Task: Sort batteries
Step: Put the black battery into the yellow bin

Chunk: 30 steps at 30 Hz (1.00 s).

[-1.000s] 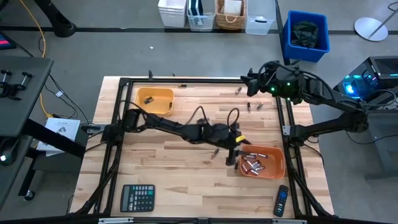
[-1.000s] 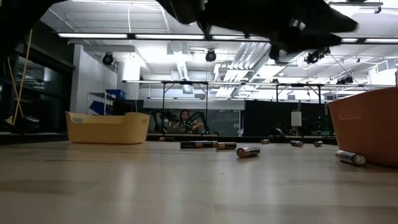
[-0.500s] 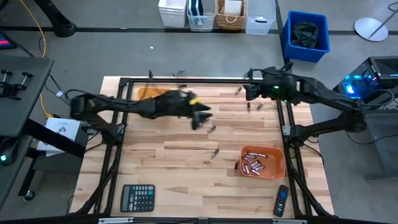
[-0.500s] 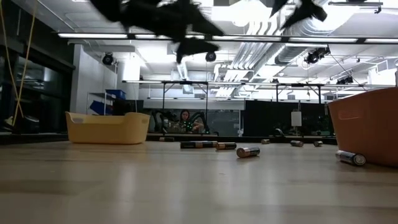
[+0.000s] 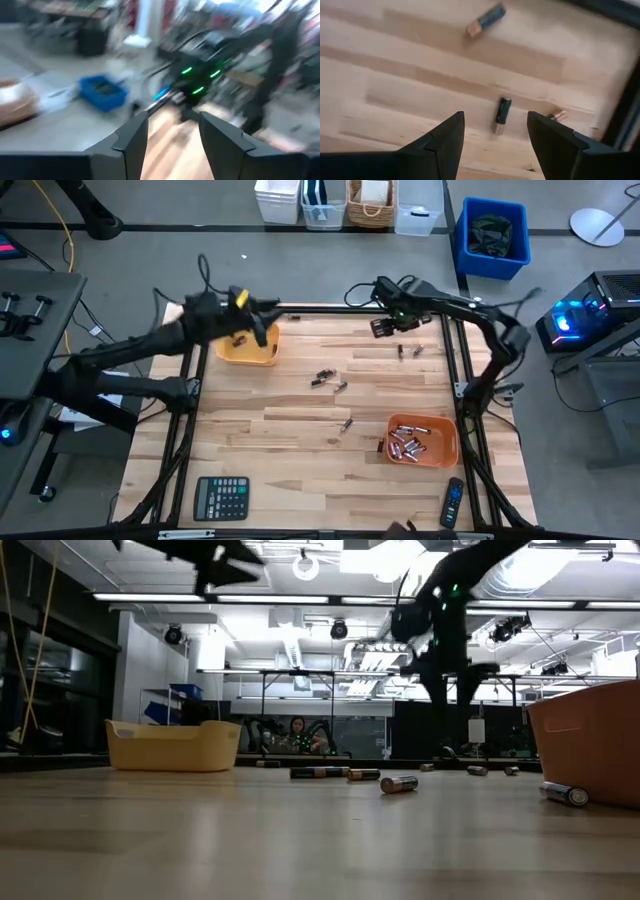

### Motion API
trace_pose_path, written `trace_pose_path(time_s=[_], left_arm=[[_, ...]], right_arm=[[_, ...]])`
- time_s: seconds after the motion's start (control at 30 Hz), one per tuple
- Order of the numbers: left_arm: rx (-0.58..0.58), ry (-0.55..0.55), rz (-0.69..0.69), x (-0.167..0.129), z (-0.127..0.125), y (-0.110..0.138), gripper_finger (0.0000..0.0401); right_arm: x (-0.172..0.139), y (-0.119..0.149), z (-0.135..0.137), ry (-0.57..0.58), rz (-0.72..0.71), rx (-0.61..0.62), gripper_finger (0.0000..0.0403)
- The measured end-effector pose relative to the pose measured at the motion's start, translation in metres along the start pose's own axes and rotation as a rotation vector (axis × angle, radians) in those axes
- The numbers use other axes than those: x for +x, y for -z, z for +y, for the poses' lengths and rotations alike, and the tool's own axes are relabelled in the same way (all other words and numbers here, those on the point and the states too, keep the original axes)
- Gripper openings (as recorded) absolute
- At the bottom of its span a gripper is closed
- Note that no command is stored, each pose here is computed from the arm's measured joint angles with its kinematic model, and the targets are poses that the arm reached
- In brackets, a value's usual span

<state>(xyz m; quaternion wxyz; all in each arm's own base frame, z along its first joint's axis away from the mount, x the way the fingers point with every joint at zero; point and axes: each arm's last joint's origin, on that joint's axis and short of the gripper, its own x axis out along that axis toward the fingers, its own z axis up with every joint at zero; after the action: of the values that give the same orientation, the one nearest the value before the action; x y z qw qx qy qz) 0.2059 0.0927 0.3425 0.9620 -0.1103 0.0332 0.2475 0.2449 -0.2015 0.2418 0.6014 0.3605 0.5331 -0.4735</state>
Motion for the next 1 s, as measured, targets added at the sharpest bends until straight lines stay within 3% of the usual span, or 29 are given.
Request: trace_pose_path(time_s=[0.1, 0.17, 0.37, 0.67, 0.87, 1.0], left_arm=[[0.051, -0.019, 0.112, -0.018, 0.014, -0.007, 0.0166], [0.064, 0.014, 0.118, -0.032, 0.018, -0.013, 0.0166], [0.050, -0.030, 0.110, -0.052, 0.027, -0.017, 0.0166], [0.043, -0.061, 0.086, -0.046, 0.034, -0.019, 0.0166], [0.030, -0.057, 0.057, -0.043, 0.034, -0.022, 0.0166], [0.028, -0.047, -0.003, -0.046, 0.032, -0.028, 0.0166]], right_arm=[[0.019, -0.006, 0.000, -0.006, 0.075, -0.012, 0.0213], [0.026, -0.007, 0.002, -0.013, 0.112, -0.026, 0.0213], [0.057, 0.013, -0.005, 0.007, 0.258, -0.013, 0.0213], [0.086, 0.016, -0.016, -0.068, 0.155, 0.094, 0.0213], [0.100, 0.020, -0.025, -0.012, 0.131, 0.179, 0.0213], [0.103, 0.022, -0.026, -0.012, 0.128, 0.150, 0.0212]])
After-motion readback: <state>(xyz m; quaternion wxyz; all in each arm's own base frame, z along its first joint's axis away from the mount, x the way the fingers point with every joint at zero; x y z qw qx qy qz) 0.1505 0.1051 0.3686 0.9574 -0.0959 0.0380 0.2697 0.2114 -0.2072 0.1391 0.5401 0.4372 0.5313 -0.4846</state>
